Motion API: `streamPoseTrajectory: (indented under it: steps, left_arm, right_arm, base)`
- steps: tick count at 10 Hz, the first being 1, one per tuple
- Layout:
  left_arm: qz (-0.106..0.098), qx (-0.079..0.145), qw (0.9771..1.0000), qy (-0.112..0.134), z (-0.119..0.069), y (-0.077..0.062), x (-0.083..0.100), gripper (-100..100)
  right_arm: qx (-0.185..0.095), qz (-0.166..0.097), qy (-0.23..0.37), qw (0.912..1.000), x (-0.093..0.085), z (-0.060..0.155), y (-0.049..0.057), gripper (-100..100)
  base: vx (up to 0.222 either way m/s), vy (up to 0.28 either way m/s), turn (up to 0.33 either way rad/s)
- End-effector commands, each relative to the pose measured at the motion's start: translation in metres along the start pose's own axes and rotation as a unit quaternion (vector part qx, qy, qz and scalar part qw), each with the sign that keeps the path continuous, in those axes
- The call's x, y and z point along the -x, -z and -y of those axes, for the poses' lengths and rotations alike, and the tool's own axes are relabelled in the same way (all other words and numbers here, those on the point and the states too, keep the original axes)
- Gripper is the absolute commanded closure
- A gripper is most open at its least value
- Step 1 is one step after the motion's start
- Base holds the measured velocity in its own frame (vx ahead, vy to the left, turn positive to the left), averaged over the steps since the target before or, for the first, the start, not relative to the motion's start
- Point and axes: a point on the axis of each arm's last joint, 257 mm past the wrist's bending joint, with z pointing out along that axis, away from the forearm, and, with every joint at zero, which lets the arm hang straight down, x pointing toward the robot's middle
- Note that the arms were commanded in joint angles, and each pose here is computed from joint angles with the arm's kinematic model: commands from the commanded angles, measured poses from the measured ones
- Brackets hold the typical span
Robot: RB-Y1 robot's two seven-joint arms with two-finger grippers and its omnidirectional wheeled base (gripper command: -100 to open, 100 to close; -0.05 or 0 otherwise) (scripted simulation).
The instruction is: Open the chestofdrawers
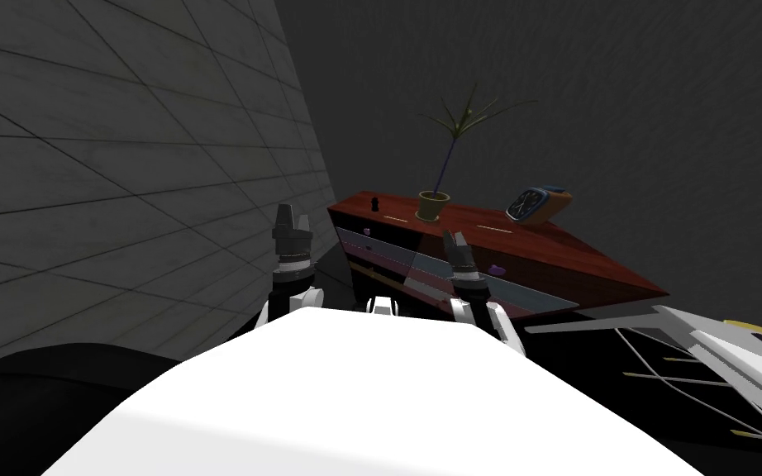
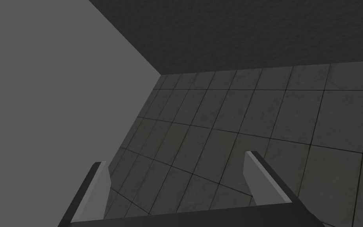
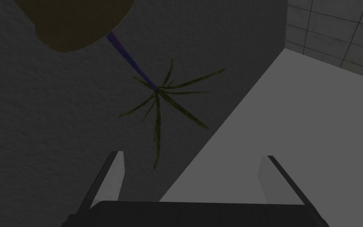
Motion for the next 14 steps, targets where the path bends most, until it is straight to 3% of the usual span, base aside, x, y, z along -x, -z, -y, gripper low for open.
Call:
streamPoseTrajectory:
  steps: [1, 5, 9, 10, 11, 12, 13, 14]
  left_arm:
    - [0.0, 0.0, 1.0, 0.0, 0.0, 0.0, 0.0, 0]
    - [0.0, 0.0, 1.0, 0.0, 0.0, 0.0, 0.0, 0]
    - [0.0, 0.0, 1.0, 0.0, 0.0, 0.0, 0.0, 0]
    - [0.0, 0.0, 1.0, 0.0, 0.0, 0.0, 0.0, 0]
    - [0.0, 0.0, 1.0, 0.0, 0.0, 0.0, 0.0, 0]
    - [0.0, 0.0, 1.0, 0.0, 0.0, 0.0, 0.0, 0]
    - [0.0, 0.0, 1.0, 0.0, 0.0, 0.0, 0.0, 0]
    - [0.0, 0.0, 1.0, 0.0, 0.0, 0.0, 0.0, 0]
  right_arm:
    - [0.003, -0.016, 0.054, 0.9984, -0.011, 0.004, 0.001, -100]
    - [0.009, -0.037, 0.127, 0.9912, -0.026, 0.011, 0.003, -100]
    - [0.016, -0.059, 0.199, 0.9782, -0.042, 0.019, 0.007, -100]
    - [0.019, -0.071, 0.229, 0.9706, -0.051, 0.024, 0.008, -100]
    - [0.019, -0.071, 0.234, 0.9695, -0.051, 0.024, 0.008, -100]
    - [0.022, -0.082, 0.264, 0.9608, -0.06, 0.029, 0.011, -100]
    - [0.023, -0.082, 0.269, 0.9594, -0.06, 0.029, 0.011, -100]
    - [0.026, -0.094, 0.298, 0.9495, -0.07, 0.034, 0.013, -100]
  base:
    - [0.06, 0.115, -0.101]
    - [0.069, 0.124, -0.099]
    - [0.053, 0.104, -0.081]
    - [0.047, 0.119, -0.134]
    - [0.047, 0.111, -0.066]
    - [0.072, 0.134, -0.105]
    - [0.063, 0.118, -0.064]
    - [0.055, 0.123, -0.114]
